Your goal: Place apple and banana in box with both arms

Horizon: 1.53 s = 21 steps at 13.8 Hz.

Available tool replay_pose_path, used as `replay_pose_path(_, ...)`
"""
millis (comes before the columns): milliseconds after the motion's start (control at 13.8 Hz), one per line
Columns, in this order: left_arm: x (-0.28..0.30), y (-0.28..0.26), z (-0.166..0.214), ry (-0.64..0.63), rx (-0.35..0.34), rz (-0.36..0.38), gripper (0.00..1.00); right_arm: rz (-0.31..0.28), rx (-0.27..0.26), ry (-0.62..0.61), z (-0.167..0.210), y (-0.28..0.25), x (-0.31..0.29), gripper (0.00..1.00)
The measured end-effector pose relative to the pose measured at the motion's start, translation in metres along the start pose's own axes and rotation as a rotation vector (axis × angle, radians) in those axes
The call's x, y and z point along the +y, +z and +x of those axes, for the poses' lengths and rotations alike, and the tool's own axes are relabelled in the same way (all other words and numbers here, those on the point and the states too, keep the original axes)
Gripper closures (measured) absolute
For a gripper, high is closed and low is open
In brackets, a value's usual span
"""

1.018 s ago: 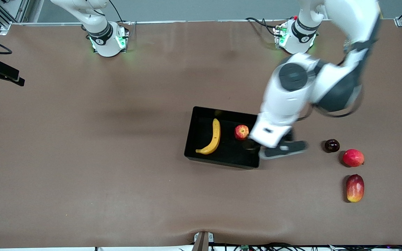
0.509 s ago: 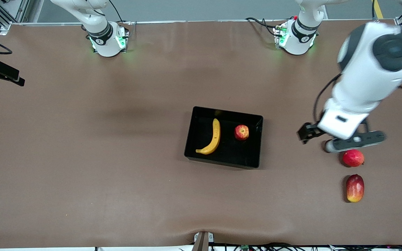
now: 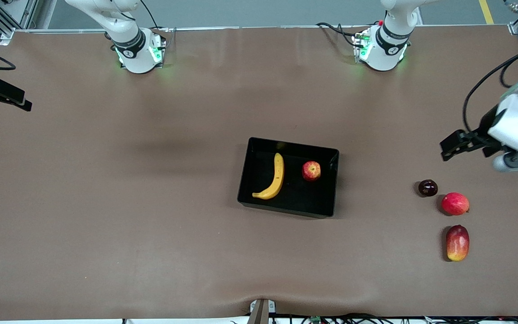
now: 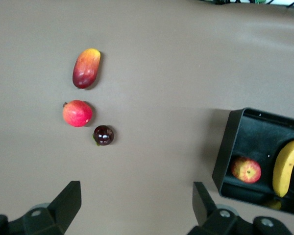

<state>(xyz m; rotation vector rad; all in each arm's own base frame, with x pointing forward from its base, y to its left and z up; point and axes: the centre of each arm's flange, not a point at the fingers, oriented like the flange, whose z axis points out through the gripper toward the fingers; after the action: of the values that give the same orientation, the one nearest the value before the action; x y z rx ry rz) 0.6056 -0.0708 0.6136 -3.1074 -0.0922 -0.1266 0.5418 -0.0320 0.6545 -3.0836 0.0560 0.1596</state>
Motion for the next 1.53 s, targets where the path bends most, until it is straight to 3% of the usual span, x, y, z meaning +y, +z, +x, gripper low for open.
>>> replay_pose_path(655,0.019,-0.024,-0.054,0.03,0.014,0.07,0.0,0.0,0.0,0.0,0.0,0.0,0.0,0.0)
replay_pose_path(945,0.017,-0.019,-0.056,0.013,-0.011,0.018,0.0,0.0,0.0,0.0,0.0,0.0,0.0,0.0)
replay_pose_path(1527,0.019,-0.016,-0.057,0.025,-0.019,0.011,0.0,0.0,0.0,-0.001,0.0,0.0,0.0,0.0)
